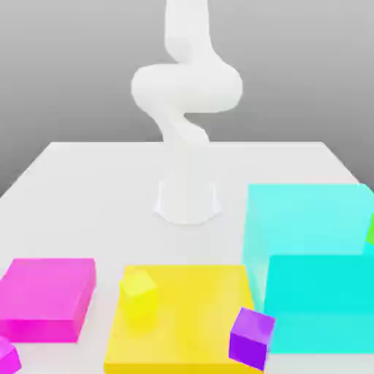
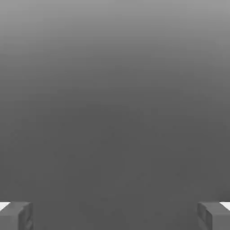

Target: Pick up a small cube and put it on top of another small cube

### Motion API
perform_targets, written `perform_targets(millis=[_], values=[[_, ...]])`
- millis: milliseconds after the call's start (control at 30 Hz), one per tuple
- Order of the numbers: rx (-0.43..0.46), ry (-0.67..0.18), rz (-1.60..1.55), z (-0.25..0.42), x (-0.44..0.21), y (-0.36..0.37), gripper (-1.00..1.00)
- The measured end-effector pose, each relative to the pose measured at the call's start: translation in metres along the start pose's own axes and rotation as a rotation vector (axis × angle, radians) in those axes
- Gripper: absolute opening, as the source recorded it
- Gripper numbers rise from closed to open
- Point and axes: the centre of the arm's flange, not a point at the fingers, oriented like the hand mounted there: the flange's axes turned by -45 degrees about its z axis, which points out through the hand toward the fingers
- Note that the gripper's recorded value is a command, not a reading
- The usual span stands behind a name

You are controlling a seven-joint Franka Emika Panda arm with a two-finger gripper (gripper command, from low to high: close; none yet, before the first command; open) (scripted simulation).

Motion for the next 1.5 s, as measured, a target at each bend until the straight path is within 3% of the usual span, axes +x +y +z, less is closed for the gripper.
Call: perform_targets(millis=[267, 533, 1033, 1167, 1200, 1500], values=[[-0.020, -0.187, 0.129, 0.131, 0.001, 0.066, 0.00], [-0.066, -0.363, 0.263, 0.253, -0.040, 0.140, 0.00], [-0.221, -0.682, 0.498, 0.426, -0.218, 0.283, 0.00], [-0.238, -0.708, 0.513, 0.469, -0.265, 0.296, 0.00], [-0.238, -0.709, 0.514, 0.479, -0.275, 0.297, -1.00], [-0.238, -0.710, 0.515, 0.464, -0.261, 0.296, -1.00]])
